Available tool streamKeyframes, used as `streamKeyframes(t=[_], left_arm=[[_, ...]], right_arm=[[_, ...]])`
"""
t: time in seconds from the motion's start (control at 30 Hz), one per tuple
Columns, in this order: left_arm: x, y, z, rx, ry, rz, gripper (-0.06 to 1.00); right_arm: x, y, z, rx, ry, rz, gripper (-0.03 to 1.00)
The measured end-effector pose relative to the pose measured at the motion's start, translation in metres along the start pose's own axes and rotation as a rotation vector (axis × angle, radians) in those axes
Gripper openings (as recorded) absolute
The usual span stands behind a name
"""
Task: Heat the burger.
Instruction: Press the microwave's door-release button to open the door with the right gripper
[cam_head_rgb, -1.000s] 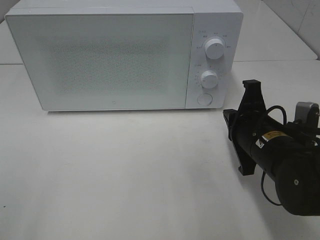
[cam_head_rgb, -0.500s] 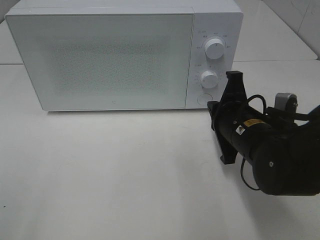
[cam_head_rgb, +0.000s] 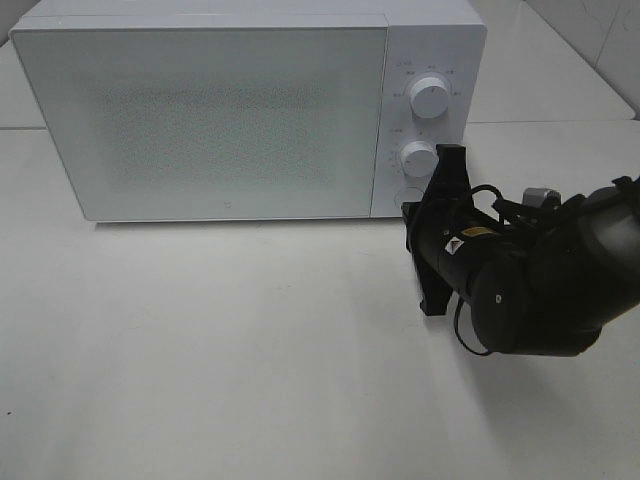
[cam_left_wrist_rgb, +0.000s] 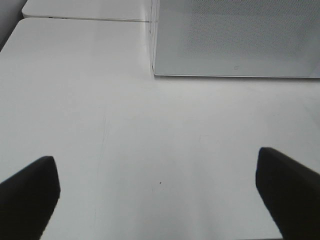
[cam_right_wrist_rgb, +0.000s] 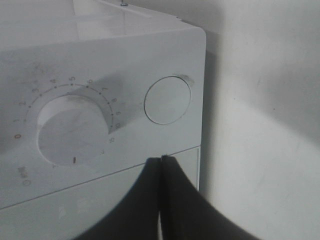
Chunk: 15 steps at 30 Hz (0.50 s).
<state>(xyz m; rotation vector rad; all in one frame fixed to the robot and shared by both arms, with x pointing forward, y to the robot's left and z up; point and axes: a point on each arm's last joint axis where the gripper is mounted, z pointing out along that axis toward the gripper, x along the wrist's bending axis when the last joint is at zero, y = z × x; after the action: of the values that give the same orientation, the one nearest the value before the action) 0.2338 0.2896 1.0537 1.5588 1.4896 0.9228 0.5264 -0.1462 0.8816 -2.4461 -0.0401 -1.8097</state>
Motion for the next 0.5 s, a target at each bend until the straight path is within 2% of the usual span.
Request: streamKeyframes(t=[0.2, 0.37, 0.5], left_arm=[[0.0, 0.0, 0.0, 0.0, 0.0, 0.0, 0.99], [0.0, 0.0, 0.0, 0.0, 0.0, 0.0, 0.99], [0.0, 0.0, 0.0, 0.0, 0.0, 0.0, 0.99]], right_arm=[[0.001, 0.004, 0.014, -0.01, -0.005, 0.004, 0.02], [-0.007, 0.008, 0.028, -0.018, -0.053, 0.008, 0.02], [-0.009, 0.006, 0.032, -0.014, -0.056, 0.008, 0.02]])
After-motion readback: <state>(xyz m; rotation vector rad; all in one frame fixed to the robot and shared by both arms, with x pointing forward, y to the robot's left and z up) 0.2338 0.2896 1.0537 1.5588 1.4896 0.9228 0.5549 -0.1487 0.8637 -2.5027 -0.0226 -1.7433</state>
